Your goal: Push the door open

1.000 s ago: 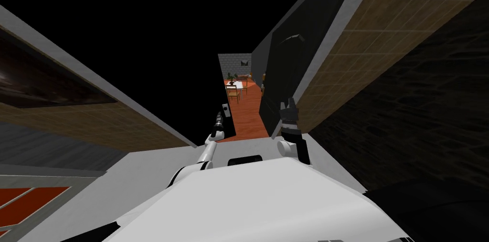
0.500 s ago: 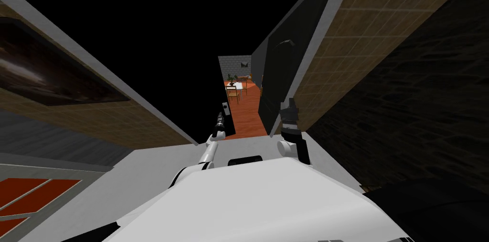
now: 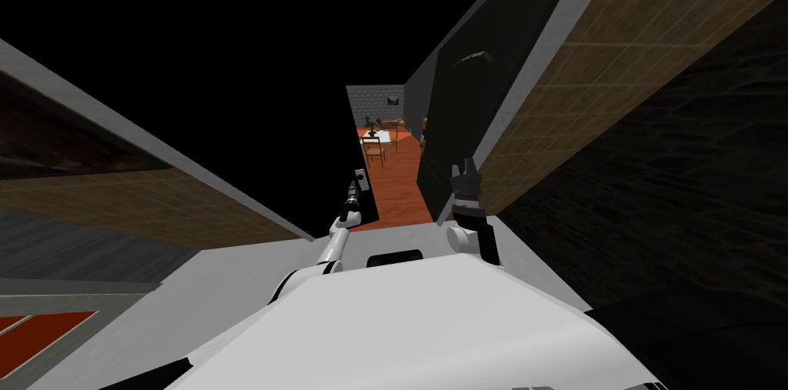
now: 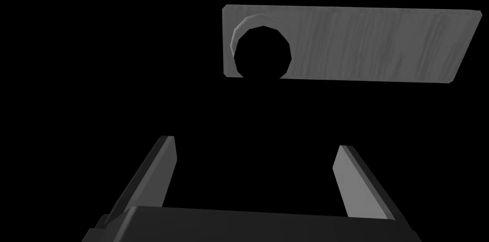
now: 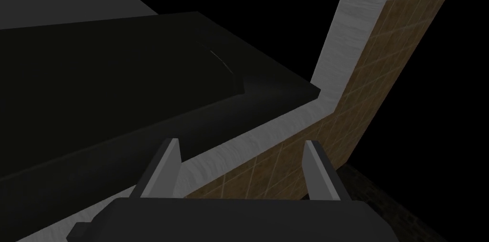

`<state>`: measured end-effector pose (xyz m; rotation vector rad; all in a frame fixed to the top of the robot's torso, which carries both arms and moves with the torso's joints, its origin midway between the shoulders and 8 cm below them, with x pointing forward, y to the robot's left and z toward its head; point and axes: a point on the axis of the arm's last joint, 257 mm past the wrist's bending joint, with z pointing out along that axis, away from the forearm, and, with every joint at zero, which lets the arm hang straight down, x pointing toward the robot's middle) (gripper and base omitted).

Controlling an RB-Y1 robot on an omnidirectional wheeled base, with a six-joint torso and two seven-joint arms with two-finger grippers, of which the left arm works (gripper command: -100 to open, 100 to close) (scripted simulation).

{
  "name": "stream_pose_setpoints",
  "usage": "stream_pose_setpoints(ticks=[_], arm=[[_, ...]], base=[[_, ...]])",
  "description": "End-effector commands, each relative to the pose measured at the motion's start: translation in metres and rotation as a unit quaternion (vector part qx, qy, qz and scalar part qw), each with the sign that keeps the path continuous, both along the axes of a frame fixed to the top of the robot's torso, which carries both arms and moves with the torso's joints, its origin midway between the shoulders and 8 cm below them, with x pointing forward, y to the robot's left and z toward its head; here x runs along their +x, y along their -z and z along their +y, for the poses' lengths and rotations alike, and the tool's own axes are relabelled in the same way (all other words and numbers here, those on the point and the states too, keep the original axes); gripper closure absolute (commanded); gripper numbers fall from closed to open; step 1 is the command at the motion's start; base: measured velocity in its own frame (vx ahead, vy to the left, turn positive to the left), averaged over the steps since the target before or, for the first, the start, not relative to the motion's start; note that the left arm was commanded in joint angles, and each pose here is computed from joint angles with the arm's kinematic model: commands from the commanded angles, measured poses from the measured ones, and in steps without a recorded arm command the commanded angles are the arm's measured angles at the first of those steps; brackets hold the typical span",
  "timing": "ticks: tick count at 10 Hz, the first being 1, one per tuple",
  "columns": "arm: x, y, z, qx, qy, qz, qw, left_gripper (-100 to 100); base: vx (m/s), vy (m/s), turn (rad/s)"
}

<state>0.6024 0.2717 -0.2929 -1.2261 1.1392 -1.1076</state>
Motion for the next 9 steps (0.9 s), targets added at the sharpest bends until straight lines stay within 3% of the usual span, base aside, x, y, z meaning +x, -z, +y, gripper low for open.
stream_pose_setpoints(ticks=[1,7,8,9], arm=[[0.0002,0.0000,0.0031,0.001,-0.002,-0.001,1.0000,-100],[-0.0013,0.0021,-0.0008,-0.007,-0.004,-0.002,1.0000,-100],[-0.0013,0.0021,-0.0008,-0.007,-0.004,-0.002,1.0000,100],[-0.0013,0.0021,-0.0008,-0.007,-0.004,-0.002,1.0000,100]], base=[[0.191,-0.008,-0.021],[0.182,0.010,-0.019],[-0.008,-0.001,0.004],[-0.026,0.001,-0.005]])
